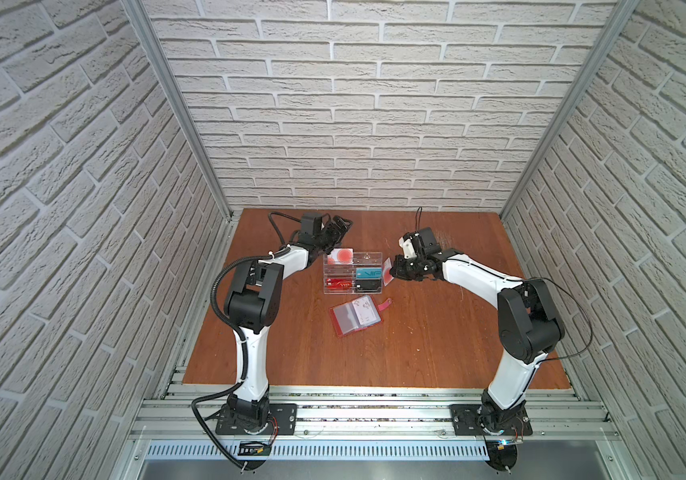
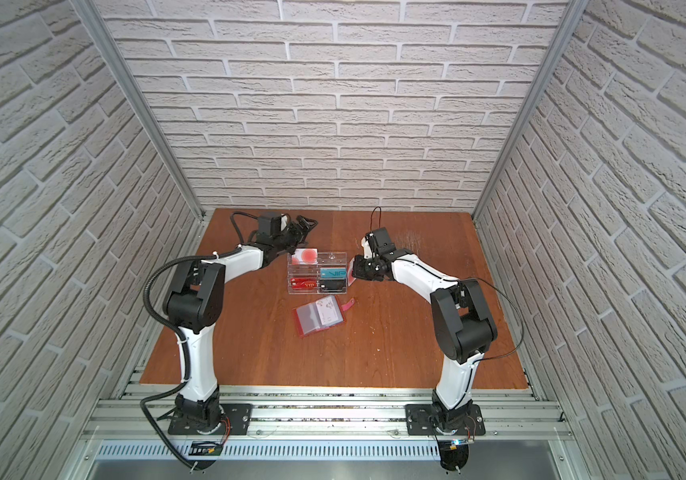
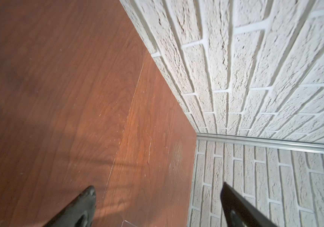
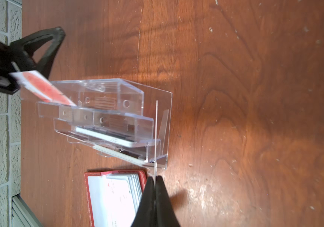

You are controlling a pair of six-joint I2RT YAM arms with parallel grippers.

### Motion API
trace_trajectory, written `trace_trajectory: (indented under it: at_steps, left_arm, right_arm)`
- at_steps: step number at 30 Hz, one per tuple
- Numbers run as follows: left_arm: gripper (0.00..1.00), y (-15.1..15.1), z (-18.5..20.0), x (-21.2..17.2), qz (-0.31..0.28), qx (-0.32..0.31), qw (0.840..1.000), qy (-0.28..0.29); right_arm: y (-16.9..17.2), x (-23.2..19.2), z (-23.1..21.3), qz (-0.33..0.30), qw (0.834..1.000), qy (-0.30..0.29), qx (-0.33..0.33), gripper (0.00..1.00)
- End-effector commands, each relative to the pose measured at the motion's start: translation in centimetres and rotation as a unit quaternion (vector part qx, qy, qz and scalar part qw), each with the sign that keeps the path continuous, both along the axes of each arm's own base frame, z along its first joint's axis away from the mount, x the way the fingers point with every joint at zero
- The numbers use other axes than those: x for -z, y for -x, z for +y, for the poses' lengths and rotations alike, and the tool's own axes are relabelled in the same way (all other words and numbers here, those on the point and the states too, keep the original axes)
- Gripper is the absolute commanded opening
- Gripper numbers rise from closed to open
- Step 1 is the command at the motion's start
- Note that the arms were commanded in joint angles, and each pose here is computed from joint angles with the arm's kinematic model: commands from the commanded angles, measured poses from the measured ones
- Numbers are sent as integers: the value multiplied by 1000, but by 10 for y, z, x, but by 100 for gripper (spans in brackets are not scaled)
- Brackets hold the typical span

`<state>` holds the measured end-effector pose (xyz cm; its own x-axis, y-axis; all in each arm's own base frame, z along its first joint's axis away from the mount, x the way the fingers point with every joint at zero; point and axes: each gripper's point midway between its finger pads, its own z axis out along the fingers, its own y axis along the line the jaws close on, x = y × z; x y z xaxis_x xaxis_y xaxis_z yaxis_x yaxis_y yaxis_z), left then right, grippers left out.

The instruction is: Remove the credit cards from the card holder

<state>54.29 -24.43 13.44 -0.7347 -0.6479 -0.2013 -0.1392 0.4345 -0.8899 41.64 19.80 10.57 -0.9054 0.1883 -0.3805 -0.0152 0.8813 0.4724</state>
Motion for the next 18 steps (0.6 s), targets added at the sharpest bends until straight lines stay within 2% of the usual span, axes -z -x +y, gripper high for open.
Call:
trace_trajectory:
  at_steps: [1,5,11,18]
  left_arm:
    - [98,-3,0,7,5,0,1000,-5]
    - [98,-6,14,-2,1,-6,1000,-4]
    - [98,-9,48,-41,-27,-18,999,-4]
    - [98,3,82,-74,-53,-30,998,14]
  right_arm:
    - [6,-33,-9,-40,999,28,-11,6]
    - [6,-50,-15,-57,996,63,-37,6]
    - [-5,-86,-1,-100,983,91,-126,6]
    - [-13,-123,38,-172,938,149,-262,6]
